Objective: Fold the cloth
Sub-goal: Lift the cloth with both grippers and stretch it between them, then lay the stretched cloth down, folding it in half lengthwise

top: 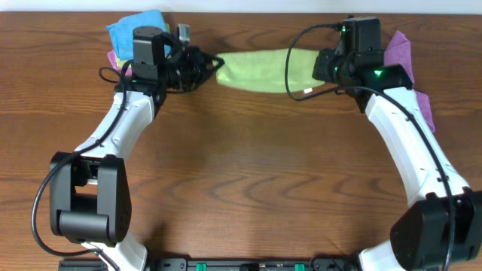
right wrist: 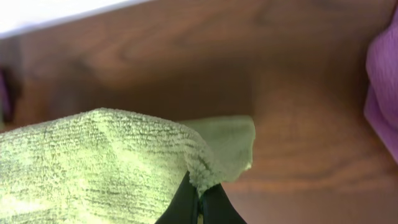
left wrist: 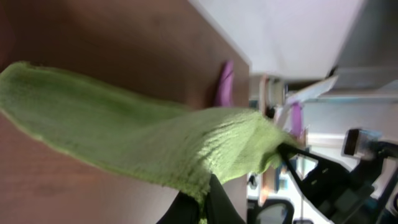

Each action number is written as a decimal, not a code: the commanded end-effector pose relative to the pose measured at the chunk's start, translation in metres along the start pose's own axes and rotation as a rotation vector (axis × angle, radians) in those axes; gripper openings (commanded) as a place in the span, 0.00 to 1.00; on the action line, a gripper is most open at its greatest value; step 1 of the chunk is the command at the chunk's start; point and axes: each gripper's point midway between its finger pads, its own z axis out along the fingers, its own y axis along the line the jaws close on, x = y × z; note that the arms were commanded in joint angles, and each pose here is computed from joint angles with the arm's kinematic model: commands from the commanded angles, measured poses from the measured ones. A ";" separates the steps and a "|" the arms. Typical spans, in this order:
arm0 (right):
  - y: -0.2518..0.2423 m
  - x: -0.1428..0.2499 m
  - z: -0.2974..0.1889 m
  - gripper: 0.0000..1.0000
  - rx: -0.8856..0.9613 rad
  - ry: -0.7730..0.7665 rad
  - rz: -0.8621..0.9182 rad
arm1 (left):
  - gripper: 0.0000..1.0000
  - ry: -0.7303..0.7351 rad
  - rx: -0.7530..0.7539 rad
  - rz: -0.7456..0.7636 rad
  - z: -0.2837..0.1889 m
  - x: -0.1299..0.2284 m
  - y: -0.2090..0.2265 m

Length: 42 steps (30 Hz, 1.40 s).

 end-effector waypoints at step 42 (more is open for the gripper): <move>-0.069 0.240 -0.029 0.01 0.074 0.560 0.011 | 0.06 0.612 -0.274 -0.055 -0.055 0.206 0.138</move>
